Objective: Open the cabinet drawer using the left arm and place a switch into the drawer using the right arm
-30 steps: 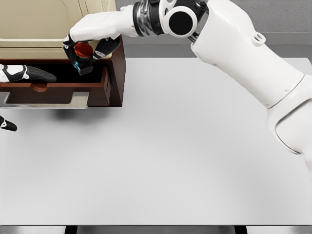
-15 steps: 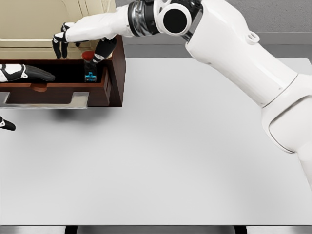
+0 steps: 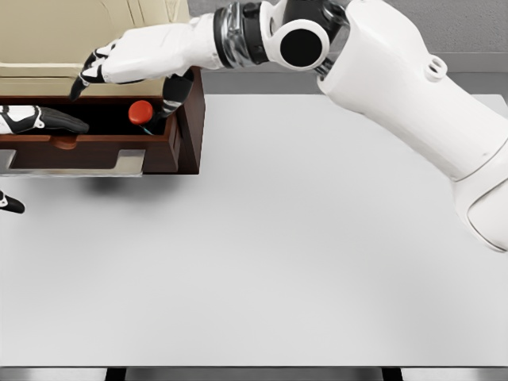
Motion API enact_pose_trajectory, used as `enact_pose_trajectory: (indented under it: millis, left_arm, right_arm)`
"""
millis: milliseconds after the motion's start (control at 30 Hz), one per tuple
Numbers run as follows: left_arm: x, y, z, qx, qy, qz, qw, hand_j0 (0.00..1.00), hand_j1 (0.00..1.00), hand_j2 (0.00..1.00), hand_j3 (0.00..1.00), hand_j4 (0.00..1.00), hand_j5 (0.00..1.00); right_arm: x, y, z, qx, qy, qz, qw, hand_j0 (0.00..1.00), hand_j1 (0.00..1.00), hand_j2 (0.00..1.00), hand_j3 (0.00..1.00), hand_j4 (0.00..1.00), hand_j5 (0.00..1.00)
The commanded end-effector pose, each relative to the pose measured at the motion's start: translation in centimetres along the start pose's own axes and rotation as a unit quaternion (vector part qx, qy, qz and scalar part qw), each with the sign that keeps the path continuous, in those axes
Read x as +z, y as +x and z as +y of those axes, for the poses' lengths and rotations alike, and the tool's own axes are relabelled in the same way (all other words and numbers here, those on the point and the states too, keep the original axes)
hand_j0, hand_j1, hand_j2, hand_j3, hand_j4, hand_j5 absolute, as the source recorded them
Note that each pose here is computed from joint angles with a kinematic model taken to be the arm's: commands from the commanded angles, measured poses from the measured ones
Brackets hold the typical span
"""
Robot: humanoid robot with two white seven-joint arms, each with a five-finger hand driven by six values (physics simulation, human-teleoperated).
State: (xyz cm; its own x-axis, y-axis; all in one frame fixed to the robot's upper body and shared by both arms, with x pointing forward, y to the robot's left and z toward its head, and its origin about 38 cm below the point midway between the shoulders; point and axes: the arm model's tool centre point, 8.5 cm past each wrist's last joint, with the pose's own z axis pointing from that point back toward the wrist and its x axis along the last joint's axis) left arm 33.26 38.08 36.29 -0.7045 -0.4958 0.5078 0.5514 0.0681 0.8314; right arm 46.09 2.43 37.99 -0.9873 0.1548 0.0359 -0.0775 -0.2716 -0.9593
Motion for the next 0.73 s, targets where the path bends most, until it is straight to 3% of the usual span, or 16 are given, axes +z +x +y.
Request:
enact_pose_trajectory:
  millis: [0, 67, 200, 433, 567, 600, 633, 700]
  left_arm:
    - [0.1, 0.0, 0.1, 0.003, 0.003, 0.001, 1.0, 1.0, 1.0, 1.0, 1.0, 1.0, 1.0]
    - [0.2, 0.1, 0.2, 0.002, 0.003, 0.001, 1.0, 1.0, 1.0, 1.0, 1.0, 1.0, 1.0]
    - [0.7, 0.1, 0.3, 0.0, 0.003, 0.009, 1.0, 1.0, 1.0, 1.0, 1.0, 1.0, 1.0]
    - [1.1, 0.2, 0.4, -0.002, 0.003, 0.015, 0.9999, 1.0, 1.0, 1.0, 1.0, 1.0, 1.0]
    - [1.3, 0.2, 0.5, -0.002, 0.002, 0.02, 0.9998, 1.0, 1.0, 1.0, 1.0, 1.0, 1.0]
    - [1.3, 0.1, 0.2, 0.002, 0.0, 0.02, 0.9998, 1.0, 1.0, 1.0, 1.0, 1.0, 1.0]
    - [1.3, 0.1, 0.2, 0.001, 0.0, 0.02, 0.9998, 1.0, 1.0, 1.0, 1.0, 1.0, 1.0]
    - [1.3, 0.1, 0.3, 0.001, 0.0, 0.021, 0.9998, 1.0, 1.0, 1.0, 1.0, 1.0, 1.0]
  right_arm:
    - [2.6, 0.6, -0.1, 0.024, -0.002, -0.004, 0.9997, 1.0, 1.0, 1.0, 1.0, 1.0, 1.0]
    - [4.8, 0.6, 0.6, 0.036, 0.002, -0.007, 0.9993, 1.0, 1.0, 1.0, 1.0, 1.0, 1.0]
    - [10.4, -0.9, 3.3, 0.015, -0.003, -0.018, 0.9997, 1.0, 1.0, 1.0, 1.0, 1.0, 1.0]
    - [19.6, -3.8, 5.9, -0.034, -0.027, 0.07, 0.9966, 1.0, 1.0, 1.0, 1.0, 1.0, 1.0]
    - [25.0, -5.6, 8.7, -0.071, -0.038, 0.137, 0.9873, 1.0, 1.0, 1.0, 1.0, 1.0, 1.0]
    - [25.3, -5.7, 9.1, -0.077, -0.04, 0.141, 0.9862, 1.0, 1.0, 1.0, 1.0, 1.0, 1.0]
    - [25.6, -6.2, 10.7, -0.097, -0.037, 0.15, 0.9833, 1.0, 1.0, 1.0, 1.0, 1.0, 1.0]
    - [26.8, -6.5, 11.6, -0.106, -0.032, 0.165, 0.9802, 1.0, 1.0, 1.0, 1.0, 1.0, 1.0]
